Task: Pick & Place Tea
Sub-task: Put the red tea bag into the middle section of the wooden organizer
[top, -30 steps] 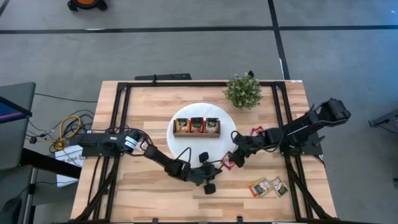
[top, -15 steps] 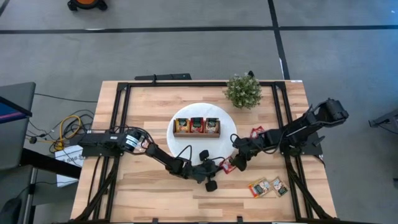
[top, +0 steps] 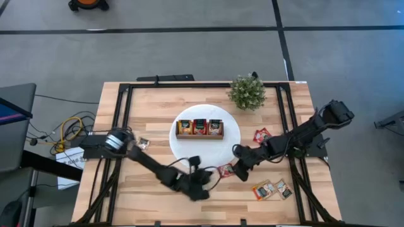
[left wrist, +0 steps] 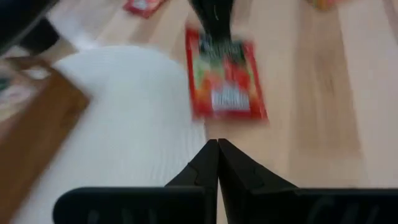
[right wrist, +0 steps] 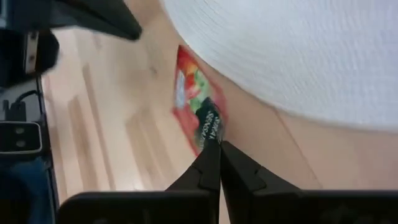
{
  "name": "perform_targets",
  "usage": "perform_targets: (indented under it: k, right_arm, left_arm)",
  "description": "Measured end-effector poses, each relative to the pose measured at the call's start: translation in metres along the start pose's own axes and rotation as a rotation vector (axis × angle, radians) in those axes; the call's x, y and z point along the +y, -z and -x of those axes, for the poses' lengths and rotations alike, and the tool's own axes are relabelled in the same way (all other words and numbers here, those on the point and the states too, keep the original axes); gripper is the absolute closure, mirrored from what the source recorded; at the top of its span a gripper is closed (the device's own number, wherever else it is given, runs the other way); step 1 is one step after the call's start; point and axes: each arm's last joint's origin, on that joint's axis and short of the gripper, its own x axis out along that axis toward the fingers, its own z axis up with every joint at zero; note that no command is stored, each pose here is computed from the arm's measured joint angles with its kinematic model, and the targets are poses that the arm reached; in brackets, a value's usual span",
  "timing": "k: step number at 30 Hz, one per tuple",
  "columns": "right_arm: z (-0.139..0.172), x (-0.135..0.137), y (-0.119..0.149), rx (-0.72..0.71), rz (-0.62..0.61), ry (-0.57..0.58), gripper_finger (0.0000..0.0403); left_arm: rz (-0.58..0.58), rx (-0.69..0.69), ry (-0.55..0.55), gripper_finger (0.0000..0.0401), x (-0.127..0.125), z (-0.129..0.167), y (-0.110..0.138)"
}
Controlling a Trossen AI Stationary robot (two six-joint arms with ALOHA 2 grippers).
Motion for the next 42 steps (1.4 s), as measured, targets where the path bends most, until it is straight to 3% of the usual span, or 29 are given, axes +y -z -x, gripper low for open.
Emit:
perform_targets:
  k: [5, 10, 14, 19, 22, 26, 31, 36, 39, 42]
  right_arm:
    - [0.022, 0.043, -0.04, -0.098, 0.138, 0.141, 0.0403]
    - [0.051, 0.082, -0.096, -0.265, 0.32, 0.269, 0.0403]
    - [0.052, 0.088, -0.142, -0.281, 0.432, 0.374, 0.0403]
    - [0.025, 0.072, -0.187, -0.191, 0.535, 0.511, 0.0403]
    - [0.013, 0.068, -0.202, -0.162, 0.565, 0.514, 0.0403]
    - [-0.001, 0.078, -0.192, -0.078, 0.663, 0.411, 0.0403]
    - [-0.013, 0.092, -0.164, -0.002, 0.687, 0.338, 0.0403]
    - [-0.033, 0.082, -0.124, 0.051, 0.58, 0.344, 0.0385]
    - [-0.048, 0.063, -0.098, 0.064, 0.487, 0.351, 0.035]
    - [-0.059, 0.051, -0.086, -0.025, 0.358, 0.306, 0.0303]
  left_arm:
    - [-0.108, 0.159, -0.196, 0.0401, 0.013, 0.061, 0.013]
    - [-0.039, 0.245, -0.332, 0.0401, 0.023, 0.103, 0.035]
    - [0.015, 0.23, -0.392, 0.0401, 0.024, 0.122, 0.051]
    - [0.031, 0.215, -0.417, 0.0401, 0.027, 0.132, 0.067]
    - [0.049, 0.222, -0.415, 0.0401, 0.028, 0.135, 0.075]
    - [0.079, 0.202, -0.382, 0.0401, 0.025, 0.134, 0.086]
    - [0.11, 0.153, -0.275, 0.0401, 0.016, 0.121, 0.099]
    - [0.138, 0.105, -0.139, 0.0401, 0.007, 0.104, 0.102]
    - [0.183, 0.055, -0.078, 0.0401, 0.004, 0.092, 0.092]
    - [0.223, 0.022, -0.042, 0.0401, 0.008, 0.076, 0.081]
